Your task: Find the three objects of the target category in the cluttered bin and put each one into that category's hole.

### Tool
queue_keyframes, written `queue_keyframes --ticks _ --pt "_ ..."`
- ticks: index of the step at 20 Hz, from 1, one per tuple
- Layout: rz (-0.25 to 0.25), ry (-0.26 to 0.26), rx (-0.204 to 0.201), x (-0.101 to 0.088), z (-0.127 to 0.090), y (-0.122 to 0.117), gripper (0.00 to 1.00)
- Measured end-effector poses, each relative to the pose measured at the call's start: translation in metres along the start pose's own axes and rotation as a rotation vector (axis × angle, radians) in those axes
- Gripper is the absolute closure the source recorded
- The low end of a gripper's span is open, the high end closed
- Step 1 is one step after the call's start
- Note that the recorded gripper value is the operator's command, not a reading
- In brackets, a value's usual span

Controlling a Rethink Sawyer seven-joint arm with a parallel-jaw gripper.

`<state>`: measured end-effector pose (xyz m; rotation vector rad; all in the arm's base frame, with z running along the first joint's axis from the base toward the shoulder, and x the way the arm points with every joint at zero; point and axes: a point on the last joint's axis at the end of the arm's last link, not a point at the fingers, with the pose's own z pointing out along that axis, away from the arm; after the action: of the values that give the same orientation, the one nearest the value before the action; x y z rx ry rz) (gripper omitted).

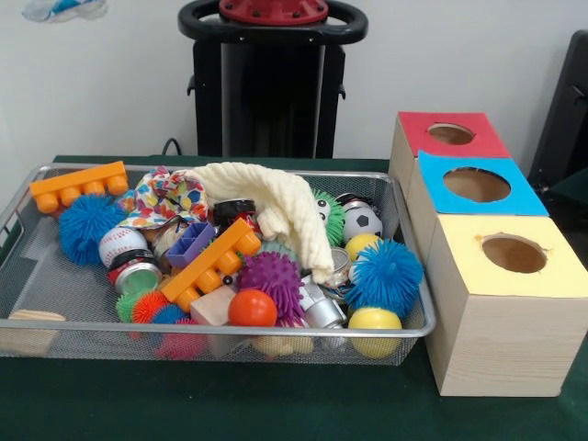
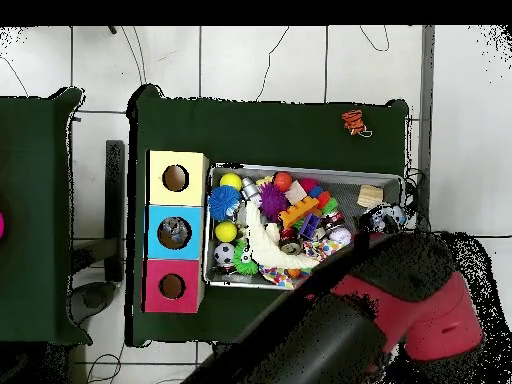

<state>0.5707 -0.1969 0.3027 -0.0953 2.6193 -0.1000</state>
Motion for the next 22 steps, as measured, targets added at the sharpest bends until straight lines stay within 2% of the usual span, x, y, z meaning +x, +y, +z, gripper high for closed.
queue_keyframes --ticks 3,8,13,14,18,22 --pt "0.021 -0.037 -0.027 -0.006 -0.012 0.000 1.00" --pt "0.055 -0.098 -0.061 -0.014 -0.018 0.003 1.00" --pt "0.101 -0.157 -0.101 -0.019 -0.017 0.005 1.00" --pt "0.133 -0.190 -0.123 -0.021 -0.015 0.006 1.00" --pt "0.176 -0.235 -0.158 -0.025 -0.011 0.009 1.00" --pt "0.192 -0.255 -0.185 -0.029 -0.004 0.016 1.00"
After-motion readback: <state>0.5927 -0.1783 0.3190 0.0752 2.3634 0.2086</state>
